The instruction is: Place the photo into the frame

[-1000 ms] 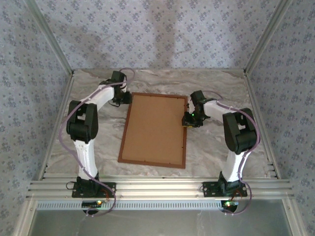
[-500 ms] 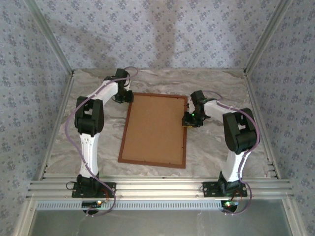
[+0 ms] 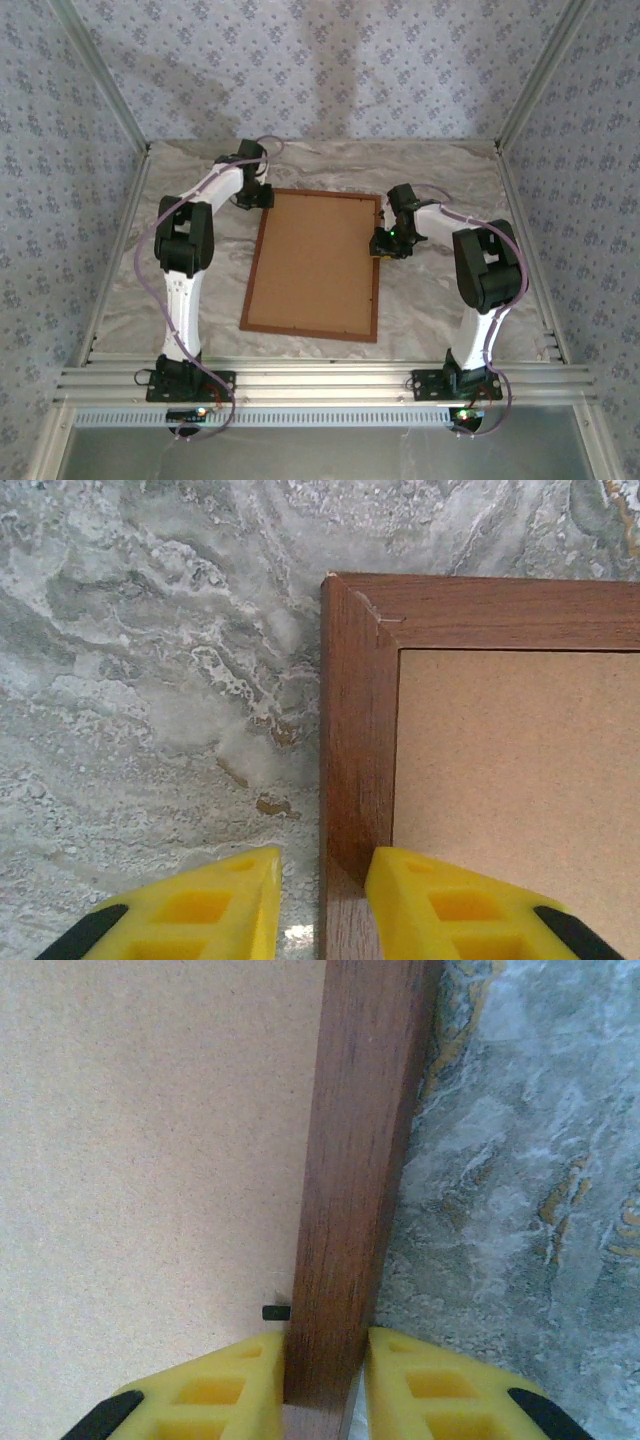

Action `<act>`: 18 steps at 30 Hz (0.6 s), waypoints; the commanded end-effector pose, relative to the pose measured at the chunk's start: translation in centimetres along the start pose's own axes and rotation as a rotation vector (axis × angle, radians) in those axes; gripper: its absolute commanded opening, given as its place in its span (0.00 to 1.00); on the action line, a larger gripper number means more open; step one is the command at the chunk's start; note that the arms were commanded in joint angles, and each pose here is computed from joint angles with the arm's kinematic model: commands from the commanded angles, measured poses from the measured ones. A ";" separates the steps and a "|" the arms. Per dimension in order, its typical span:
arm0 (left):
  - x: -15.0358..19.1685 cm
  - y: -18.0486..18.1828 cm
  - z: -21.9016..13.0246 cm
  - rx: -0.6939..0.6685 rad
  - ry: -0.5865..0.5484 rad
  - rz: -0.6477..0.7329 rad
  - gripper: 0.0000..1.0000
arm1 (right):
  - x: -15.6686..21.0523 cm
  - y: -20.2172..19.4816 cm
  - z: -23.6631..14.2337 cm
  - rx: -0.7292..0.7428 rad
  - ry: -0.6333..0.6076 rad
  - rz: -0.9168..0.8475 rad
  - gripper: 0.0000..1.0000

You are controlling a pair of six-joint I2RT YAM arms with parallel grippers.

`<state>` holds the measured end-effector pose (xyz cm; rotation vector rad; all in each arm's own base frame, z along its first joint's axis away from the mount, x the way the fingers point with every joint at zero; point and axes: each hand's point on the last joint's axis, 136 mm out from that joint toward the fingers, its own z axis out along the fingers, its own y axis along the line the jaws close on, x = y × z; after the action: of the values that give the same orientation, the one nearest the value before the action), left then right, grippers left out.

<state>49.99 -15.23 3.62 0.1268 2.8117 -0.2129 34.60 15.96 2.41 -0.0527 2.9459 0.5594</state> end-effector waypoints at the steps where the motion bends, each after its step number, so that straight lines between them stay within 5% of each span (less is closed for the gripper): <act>1: 5.2 -1.1 2.9 -0.001 0.160 0.037 0.32 | -0.2 -1.0 0.5 0.031 0.007 -0.015 0.26; 18: 9.0 -2.8 4.0 0.003 0.224 0.078 0.36 | -0.4 -0.9 0.7 0.033 0.007 -0.014 0.26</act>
<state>49.58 -15.67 3.46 0.1517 2.7477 -0.1457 34.64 15.78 2.38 -0.0451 2.9492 0.5573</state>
